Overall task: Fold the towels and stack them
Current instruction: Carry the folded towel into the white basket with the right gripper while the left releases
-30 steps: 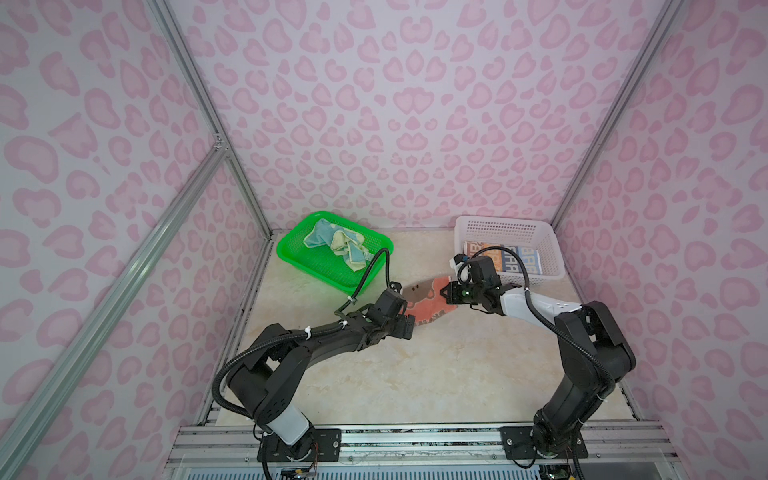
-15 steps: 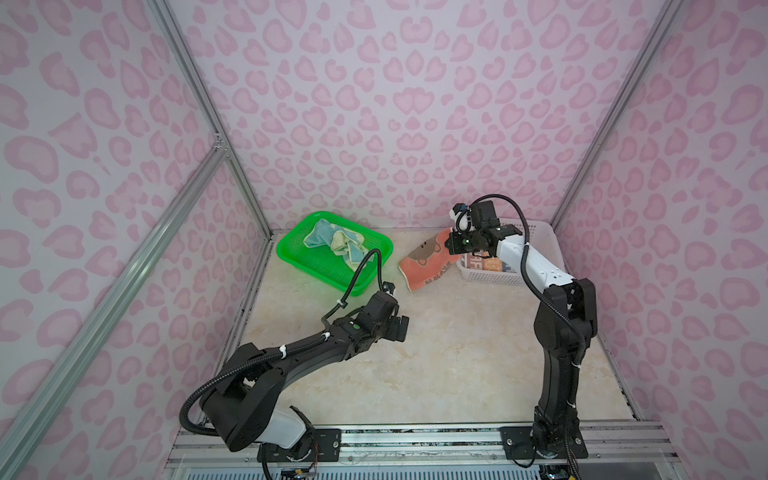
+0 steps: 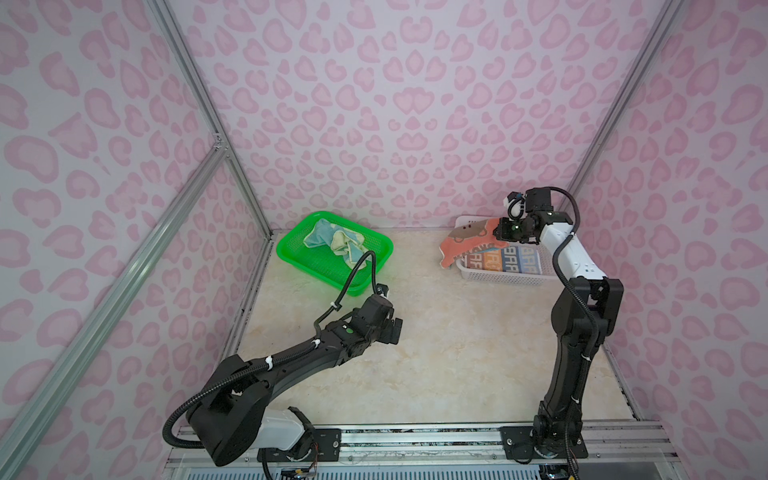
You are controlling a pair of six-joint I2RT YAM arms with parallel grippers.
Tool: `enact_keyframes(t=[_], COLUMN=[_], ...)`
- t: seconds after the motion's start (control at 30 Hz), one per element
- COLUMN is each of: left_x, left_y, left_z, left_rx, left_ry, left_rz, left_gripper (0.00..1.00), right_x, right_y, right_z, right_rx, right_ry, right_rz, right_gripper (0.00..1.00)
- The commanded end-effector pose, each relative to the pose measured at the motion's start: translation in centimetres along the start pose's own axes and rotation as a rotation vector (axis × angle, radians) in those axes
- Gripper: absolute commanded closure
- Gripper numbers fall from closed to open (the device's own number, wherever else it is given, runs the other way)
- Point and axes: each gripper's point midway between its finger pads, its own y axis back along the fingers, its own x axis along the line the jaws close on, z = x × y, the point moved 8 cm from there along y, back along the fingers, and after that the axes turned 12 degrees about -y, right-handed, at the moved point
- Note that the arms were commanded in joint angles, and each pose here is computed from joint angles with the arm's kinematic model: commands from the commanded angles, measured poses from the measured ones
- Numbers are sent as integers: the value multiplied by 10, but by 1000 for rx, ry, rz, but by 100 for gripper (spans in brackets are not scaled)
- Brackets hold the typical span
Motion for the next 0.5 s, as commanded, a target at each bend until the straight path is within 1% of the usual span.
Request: enact_keyframes(t=[0.0,0.1,0.17,0.23,0.4,0.43,0.47], left_x=[2,2,2,2,2,1,2], left_y=[2,2,2,3,2,1,1], left_z=[0,1,1,2,1,1,1], left_rx=[-5,-11,-10,-11,-4,-2,-3], left_ry=[-2,1,-1,-2,-2,-5,-4], left_rz=[16,15,15,17,15,14,15], left_gripper=[2,2,2,2,2,2,2], right_x=[-22,-47,-61,-74,-97,-99,-101], right_y=[7,16,18,16,1,-2,-5], right_z=[-2,0,-2,-8,-21,-23,-24], right_rx=[8,-21,-14,5,34,39,40], right_ry=[-28,-49,-53,-65,-84,-89,-93], right_rz=[16,-5,-19,-22,-85,-86,-89], right_gripper=[100,100,100,100,100,96,89])
